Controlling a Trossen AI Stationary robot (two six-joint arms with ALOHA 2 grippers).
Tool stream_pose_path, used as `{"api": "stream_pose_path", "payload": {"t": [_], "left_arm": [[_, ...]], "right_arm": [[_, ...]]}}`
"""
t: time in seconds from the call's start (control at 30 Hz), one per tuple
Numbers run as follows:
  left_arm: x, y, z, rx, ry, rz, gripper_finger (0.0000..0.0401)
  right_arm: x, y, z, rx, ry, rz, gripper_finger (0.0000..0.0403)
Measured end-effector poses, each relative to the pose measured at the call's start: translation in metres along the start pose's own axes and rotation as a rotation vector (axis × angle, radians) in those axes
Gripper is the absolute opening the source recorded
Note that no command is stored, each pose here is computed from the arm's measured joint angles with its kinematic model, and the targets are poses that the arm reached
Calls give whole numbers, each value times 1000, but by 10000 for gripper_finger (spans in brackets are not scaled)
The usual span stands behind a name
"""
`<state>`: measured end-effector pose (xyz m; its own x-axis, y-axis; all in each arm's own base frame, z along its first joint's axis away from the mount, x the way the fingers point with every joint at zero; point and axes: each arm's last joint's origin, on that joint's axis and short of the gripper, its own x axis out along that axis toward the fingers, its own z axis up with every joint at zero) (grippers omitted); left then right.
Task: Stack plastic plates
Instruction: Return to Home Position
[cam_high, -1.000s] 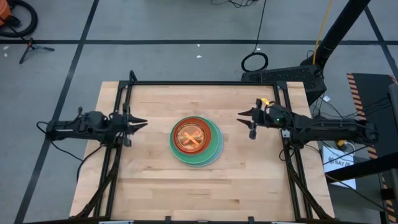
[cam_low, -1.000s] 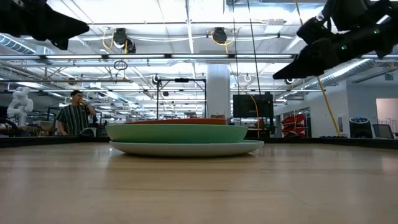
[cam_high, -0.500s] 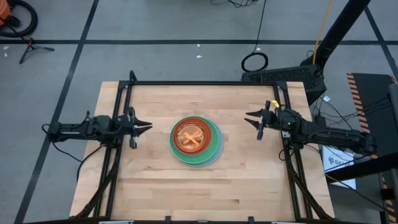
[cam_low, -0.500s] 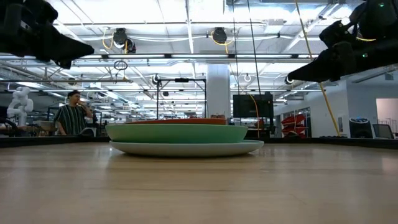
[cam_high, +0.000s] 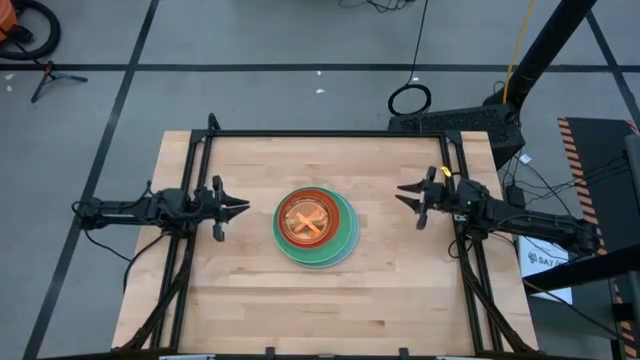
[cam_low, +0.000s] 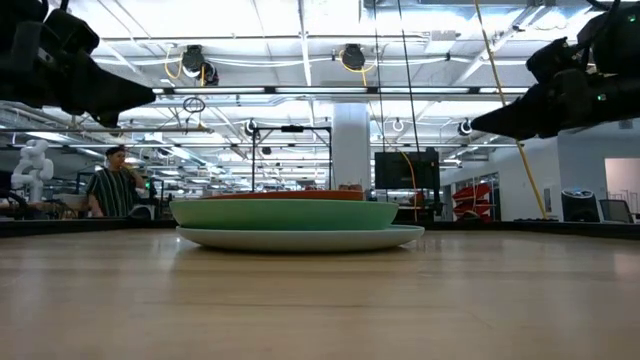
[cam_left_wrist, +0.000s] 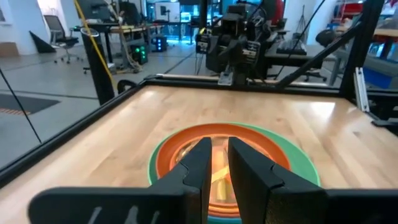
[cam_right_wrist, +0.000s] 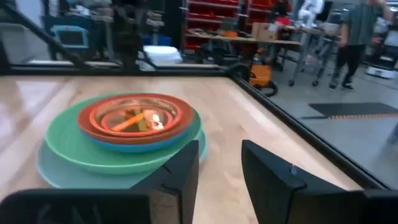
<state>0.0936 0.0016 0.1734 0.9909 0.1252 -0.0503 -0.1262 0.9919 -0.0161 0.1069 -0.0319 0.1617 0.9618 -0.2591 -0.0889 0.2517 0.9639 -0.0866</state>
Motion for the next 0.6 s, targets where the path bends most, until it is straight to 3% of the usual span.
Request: {"api": "stream_pose_path", "payload": {"t": [0.3,0.6], "left_arm": [[0,0,-1,25,11,0,62],[0,0,-1,53,14,4,62]], "right_arm": [[0,3,-1,43,5,90,114],[0,-1,-6,48,61,-59,114]]}}
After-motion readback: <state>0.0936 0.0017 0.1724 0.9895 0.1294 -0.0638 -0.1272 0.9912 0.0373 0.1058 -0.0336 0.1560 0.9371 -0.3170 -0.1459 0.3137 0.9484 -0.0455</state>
